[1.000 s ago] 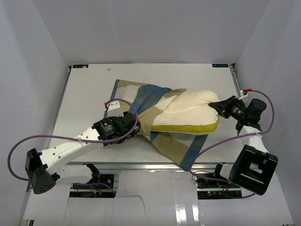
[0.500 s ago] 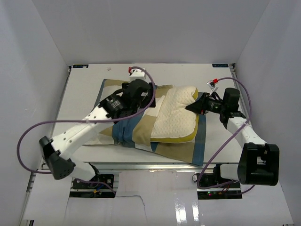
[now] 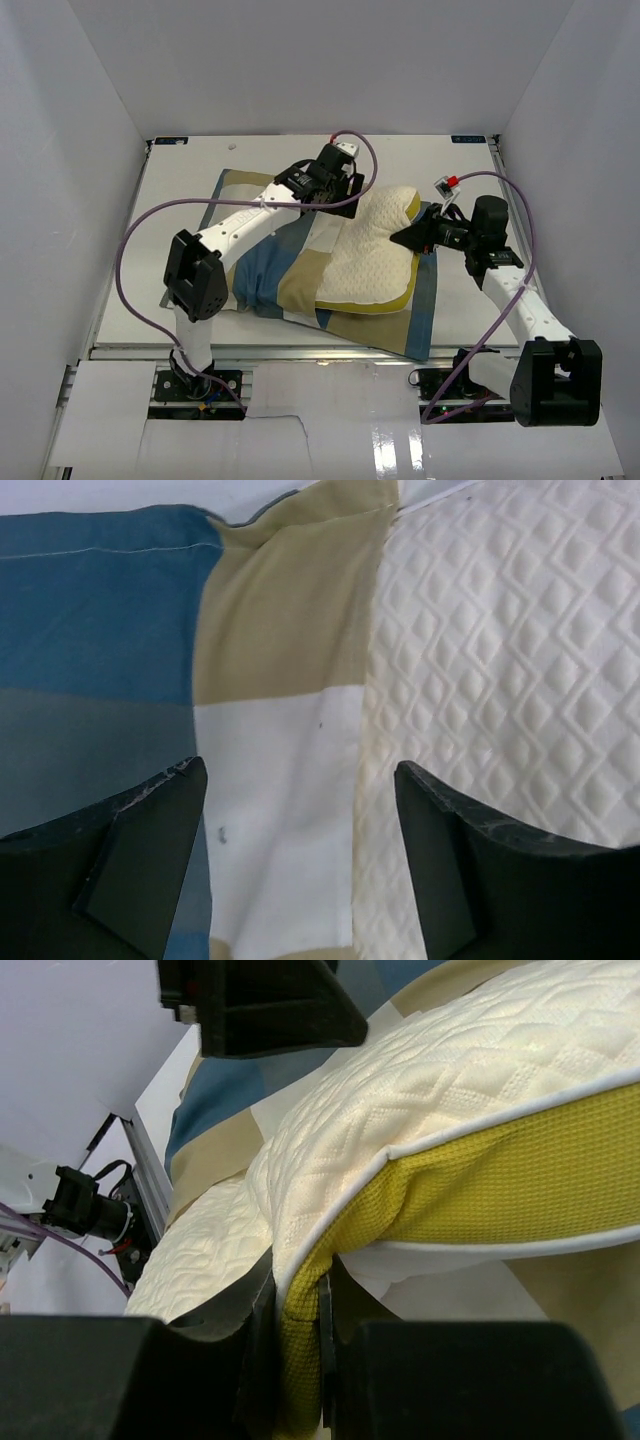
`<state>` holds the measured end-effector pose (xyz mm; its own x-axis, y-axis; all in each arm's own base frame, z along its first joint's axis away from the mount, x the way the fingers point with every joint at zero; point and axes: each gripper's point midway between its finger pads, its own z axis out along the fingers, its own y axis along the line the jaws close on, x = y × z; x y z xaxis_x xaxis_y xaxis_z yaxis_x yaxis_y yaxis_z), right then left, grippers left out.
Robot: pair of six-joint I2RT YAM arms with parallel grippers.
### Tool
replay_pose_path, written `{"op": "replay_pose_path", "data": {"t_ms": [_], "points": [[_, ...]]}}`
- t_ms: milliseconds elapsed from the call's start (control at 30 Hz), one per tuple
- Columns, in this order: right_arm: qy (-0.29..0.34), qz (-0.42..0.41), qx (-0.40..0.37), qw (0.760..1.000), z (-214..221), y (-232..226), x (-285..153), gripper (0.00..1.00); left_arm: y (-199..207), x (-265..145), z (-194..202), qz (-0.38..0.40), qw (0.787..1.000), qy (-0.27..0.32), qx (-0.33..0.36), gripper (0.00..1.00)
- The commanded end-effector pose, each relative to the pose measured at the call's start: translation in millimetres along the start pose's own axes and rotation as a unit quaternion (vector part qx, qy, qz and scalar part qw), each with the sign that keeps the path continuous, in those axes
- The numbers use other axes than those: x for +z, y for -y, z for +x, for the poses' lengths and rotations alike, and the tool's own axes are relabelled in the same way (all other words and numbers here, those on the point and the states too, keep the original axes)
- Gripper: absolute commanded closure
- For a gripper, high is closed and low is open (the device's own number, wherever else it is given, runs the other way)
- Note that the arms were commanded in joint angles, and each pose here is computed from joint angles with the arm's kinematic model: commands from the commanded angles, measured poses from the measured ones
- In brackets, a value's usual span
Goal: Remove the pillowcase from the pillow
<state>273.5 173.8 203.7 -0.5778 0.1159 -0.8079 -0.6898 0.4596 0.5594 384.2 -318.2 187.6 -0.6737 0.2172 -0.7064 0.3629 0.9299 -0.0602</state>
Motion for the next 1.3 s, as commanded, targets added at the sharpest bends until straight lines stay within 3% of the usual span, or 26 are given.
{"op": "replay_pose_path", "data": {"t_ms": [0,67,200,233,300,433,633,833,1000,1100,1133,1200,1267], "points": [[0.011,-0.022,-0.053,0.998,-12.3,-16.2,-2.5,0.92,18.9,16.0,-8.9,0.036,0.999,0.001,0.024,0.16],[0.013,-0.022,-0.056,0.998,-14.5,-17.7,-2.8,0.92,18.2,28.6,-5.7,0.029,0.999,-0.005,0.025,0.21],[0.022,-0.012,-0.064,0.998,-18.7,-18.7,-4.2,0.92,10.9,53.1,-1.8,0.008,1.0,-0.017,0.018,0.65],[0.025,-0.006,-0.064,0.998,-19.2,-18.3,-5.0,0.92,0.1,60.5,-5.3,-0.004,1.0,-0.018,-0.001,0.84],[0.039,0.008,-0.074,0.996,-23.2,-21.3,-9.9,0.92,-16.4,64.9,-5.0,-0.016,0.999,-0.035,-0.03,1.0],[0.074,0.068,-0.086,0.991,-33.3,-20.4,-23.6,0.92,-70.4,65.1,-12.1,-0.077,0.993,-0.03,-0.089,1.0],[0.176,0.157,-0.122,0.964,-56.8,-31.4,-60.1,0.92,-144.5,36.8,-12.4,-0.146,0.977,-0.015,-0.154,1.0],[0.274,0.186,-0.167,0.929,-83.0,-69.0,-100.7,0.92,-185.1,34.1,4.4,-0.192,0.965,-0.022,-0.178,1.0],[0.296,0.203,-0.161,0.919,-94.7,-77.3,-112.9,0.92,-192.6,20.7,4.4,-0.176,0.965,0.005,-0.197,1.0],[0.286,0.214,-0.137,0.924,-100.8,-65.2,-106.6,0.92,-174.6,8.8,-4.8,-0.133,0.972,0.016,-0.193,0.76],[0.275,0.224,-0.119,0.927,-99.7,-52.0,-100.6,0.92,-166.3,-4.2,-7.8,-0.112,0.976,0.024,-0.187,0.54],[0.264,0.24,-0.094,0.929,-97.8,-34.7,-94.3,0.92,-150.2,-28.7,-13.9,-0.084,0.981,0.044,-0.171,0.27],[0.26,0.256,-0.075,0.928,-95.3,-23.0,-92.4,0.92,-142.7,-46.3,-12.3,-0.082,0.982,0.055,-0.161,0.22]]}}
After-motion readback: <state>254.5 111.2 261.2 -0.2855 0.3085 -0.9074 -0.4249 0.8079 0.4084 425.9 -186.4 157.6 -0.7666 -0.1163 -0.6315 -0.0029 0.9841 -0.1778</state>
